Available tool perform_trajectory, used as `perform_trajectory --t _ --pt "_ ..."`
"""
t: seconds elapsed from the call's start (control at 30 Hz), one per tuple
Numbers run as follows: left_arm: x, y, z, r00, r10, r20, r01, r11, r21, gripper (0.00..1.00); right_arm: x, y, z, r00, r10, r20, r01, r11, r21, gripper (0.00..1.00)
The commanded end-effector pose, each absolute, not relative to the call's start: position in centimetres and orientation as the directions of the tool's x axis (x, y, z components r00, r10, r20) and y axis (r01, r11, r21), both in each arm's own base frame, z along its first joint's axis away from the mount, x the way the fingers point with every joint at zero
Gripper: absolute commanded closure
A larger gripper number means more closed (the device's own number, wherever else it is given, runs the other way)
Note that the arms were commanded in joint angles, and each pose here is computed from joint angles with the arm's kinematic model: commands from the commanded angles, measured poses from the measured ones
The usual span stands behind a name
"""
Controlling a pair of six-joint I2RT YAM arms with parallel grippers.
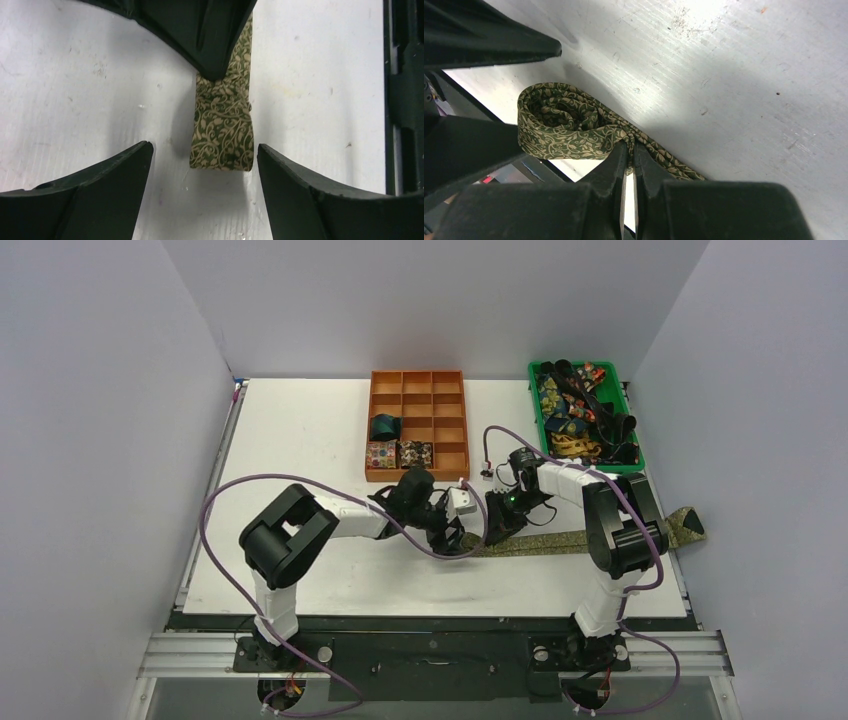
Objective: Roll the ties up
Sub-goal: Roll the tie at the center of the board.
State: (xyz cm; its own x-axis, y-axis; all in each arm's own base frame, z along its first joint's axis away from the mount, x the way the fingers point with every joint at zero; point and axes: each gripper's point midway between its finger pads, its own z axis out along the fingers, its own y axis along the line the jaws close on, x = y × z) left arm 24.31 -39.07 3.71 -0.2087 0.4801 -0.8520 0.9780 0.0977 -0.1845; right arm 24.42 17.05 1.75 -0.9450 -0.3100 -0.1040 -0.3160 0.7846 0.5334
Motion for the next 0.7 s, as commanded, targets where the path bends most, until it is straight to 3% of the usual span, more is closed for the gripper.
perform_trajectory --t 0.0,0.2,0.43,0.67 --pt "24.4 -38.8 4.7 -0.131 0.479 -0.868 0.991 0.056 -0.118 0.28 25.0 16.0 -0.3 -0.930 -0.345 -0.127 -0.364 0.816 0.448 1.00" --pt "24.2 -39.8 5.5 -0.150 0.453 -0.879 0.988 0.044 -0.146 0.55 25.0 16.0 -0.3 -0.931 -0.341 -0.126 -0.360 0.817 0.451 1.00" --pt "23.5 -42.8 7.5 -0.147 0.398 -0.906 0.987 0.007 -0.158 0.58 24.8 16.1 -0.4 -0.931 -0.342 -0.129 -0.362 0.815 0.453 1.00" --pt "24.9 -44.3 4.6 -0.209 0.431 -0.878 0.978 0.094 -0.186 0.58 24.9 16.7 -0.1 -0.941 -0.313 -0.130 -0.336 0.812 0.478 1.00"
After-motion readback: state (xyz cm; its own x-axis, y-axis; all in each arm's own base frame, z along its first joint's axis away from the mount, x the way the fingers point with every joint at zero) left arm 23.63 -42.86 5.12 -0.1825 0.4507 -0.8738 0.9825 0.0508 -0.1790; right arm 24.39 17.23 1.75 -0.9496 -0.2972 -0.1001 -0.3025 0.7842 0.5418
